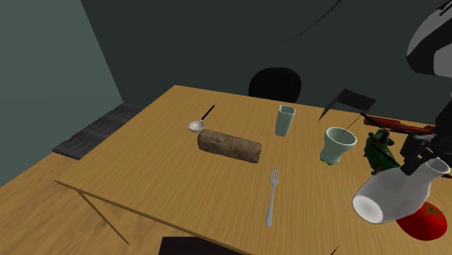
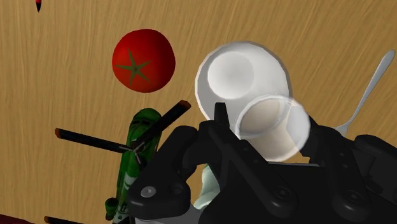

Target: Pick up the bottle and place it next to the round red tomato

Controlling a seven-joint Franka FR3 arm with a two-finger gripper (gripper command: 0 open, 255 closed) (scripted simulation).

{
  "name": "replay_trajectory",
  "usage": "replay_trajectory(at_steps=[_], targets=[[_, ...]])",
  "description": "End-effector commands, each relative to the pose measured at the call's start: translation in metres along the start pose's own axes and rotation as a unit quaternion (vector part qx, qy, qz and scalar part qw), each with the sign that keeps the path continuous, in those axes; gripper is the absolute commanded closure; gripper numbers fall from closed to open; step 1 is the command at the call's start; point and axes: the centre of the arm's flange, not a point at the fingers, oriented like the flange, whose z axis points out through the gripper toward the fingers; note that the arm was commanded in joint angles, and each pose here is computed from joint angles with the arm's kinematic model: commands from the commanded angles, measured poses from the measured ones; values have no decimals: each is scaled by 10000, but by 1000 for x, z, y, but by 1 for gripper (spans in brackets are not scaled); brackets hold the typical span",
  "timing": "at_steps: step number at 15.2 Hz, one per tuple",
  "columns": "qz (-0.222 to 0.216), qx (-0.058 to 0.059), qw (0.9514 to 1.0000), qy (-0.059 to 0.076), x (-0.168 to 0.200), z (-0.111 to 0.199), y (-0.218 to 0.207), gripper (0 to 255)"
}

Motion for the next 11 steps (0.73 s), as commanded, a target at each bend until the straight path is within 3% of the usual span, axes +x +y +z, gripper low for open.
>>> replay_trajectory(at_steps=[1,8,11], targets=[[-1,-3,10000,3,0,10,0,255],[-1,-3,10000,3,1,50,-1,255],[-1,-3,10000,3,1,50,-1,255]])
